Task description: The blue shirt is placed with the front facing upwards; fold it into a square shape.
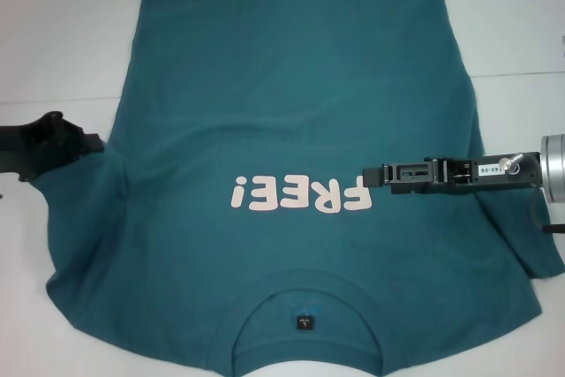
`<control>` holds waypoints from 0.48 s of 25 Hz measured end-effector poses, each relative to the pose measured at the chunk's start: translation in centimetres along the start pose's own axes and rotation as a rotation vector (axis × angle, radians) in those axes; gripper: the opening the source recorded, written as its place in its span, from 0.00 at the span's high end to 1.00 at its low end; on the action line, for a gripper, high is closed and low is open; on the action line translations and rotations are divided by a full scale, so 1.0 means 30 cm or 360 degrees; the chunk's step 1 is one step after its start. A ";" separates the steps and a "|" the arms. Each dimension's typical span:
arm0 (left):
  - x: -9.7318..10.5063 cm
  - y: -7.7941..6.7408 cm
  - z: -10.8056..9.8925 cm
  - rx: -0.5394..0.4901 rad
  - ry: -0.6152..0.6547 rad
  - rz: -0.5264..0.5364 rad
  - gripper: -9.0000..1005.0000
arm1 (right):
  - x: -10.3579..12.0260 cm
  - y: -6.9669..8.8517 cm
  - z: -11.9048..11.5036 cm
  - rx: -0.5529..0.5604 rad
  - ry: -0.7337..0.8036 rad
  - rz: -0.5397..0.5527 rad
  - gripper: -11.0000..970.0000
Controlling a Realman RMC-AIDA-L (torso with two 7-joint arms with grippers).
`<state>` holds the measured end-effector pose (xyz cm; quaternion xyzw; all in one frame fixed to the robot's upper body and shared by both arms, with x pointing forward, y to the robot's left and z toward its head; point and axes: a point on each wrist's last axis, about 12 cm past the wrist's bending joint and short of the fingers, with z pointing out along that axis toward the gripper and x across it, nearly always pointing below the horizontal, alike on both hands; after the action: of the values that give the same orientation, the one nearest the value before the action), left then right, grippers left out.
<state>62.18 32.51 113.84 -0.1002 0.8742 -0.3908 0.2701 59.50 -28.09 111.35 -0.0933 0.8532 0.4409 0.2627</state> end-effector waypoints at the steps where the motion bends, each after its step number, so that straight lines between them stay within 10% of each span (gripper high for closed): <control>1: 0.003 -0.004 0.006 0.0003 0.0010 0.0005 0.93 | 0.001 -0.001 0.000 0.0002 -0.0002 0.0001 0.04; 12: 0.006 -0.069 0.109 -0.0071 0.0064 0.0102 0.92 | 0.014 -0.018 0.012 0.0043 -0.0038 0.0030 0.05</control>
<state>63.76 28.98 113.51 -0.0704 0.8906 -0.3644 0.2627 59.49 -28.09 110.57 -0.0763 0.8567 0.4329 0.2700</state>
